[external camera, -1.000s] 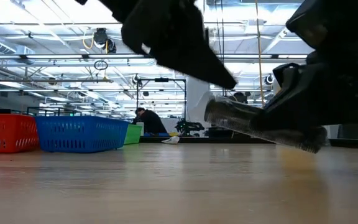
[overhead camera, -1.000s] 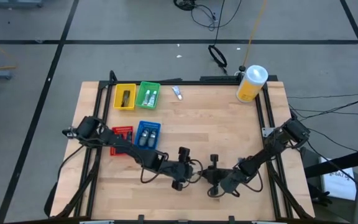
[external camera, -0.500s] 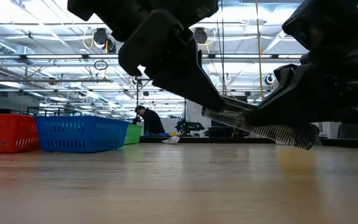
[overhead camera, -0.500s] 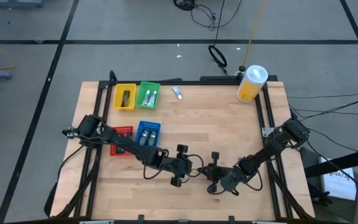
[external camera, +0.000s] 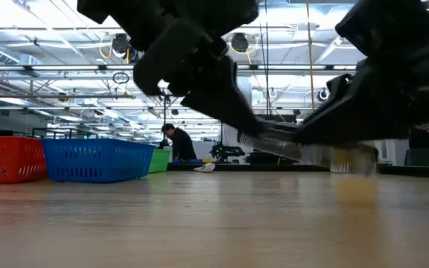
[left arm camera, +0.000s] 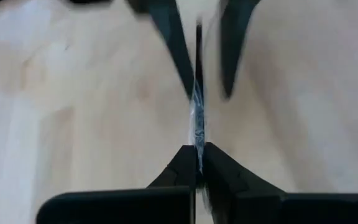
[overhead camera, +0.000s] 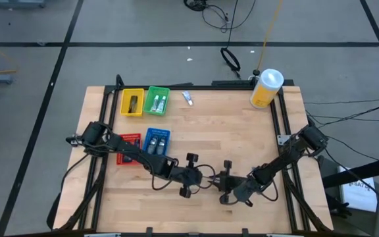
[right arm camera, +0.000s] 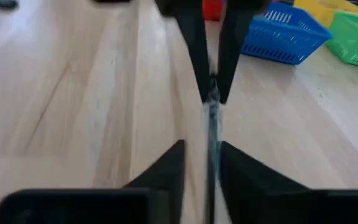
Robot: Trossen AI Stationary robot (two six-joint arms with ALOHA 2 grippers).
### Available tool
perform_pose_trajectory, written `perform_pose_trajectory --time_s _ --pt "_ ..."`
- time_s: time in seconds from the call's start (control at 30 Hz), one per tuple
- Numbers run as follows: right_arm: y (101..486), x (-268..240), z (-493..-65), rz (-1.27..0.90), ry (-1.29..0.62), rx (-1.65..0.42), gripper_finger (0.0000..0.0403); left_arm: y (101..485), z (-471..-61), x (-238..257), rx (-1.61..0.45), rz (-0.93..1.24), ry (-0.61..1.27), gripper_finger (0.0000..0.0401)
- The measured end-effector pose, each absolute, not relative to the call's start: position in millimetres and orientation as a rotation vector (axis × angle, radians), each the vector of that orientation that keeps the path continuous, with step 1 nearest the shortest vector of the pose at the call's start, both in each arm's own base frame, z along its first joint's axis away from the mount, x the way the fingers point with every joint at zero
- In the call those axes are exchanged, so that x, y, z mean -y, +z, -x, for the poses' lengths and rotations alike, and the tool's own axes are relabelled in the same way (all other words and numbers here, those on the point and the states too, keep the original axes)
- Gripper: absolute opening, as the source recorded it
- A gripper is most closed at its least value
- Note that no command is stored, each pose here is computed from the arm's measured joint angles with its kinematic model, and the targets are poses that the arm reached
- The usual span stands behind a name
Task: Pick & Place Travel size toiletries
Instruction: Put the black comb into the yellow bin
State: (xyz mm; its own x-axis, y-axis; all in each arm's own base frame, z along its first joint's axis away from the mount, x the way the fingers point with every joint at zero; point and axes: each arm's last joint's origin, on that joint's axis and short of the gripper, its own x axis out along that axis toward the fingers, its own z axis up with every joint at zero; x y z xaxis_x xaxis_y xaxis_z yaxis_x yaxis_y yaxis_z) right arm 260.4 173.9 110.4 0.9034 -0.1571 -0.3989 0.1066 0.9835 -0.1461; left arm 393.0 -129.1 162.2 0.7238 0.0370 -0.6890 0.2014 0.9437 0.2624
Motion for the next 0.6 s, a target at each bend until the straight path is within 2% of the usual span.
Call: perform_pose_trajectory --time_s 0.1,0.27,0.4,0.6 --pt "122.8 -172.9 -259.9 0.087 -0.142 -0.391 0.0138 168.2 -384.3 129.1 -0.841 -0.386 0.001 0.0006" --pt "150.0 -177.5 -253.1 0.071 -0.092 -0.331 0.0206 206.6 -356.1 121.6 -0.934 -0.428 0.331 0.0011" --pt "161.1 -179.5 -248.7 0.082 -0.099 -0.294 0.0224 238.2 -314.7 95.0 -1.026 -0.298 0.606 0.0005" --pt "157.2 -182.2 -248.0 0.083 -0.089 -0.303 0.0220 283.0 -248.5 24.8 -1.135 -0.087 1.118 0.0013"
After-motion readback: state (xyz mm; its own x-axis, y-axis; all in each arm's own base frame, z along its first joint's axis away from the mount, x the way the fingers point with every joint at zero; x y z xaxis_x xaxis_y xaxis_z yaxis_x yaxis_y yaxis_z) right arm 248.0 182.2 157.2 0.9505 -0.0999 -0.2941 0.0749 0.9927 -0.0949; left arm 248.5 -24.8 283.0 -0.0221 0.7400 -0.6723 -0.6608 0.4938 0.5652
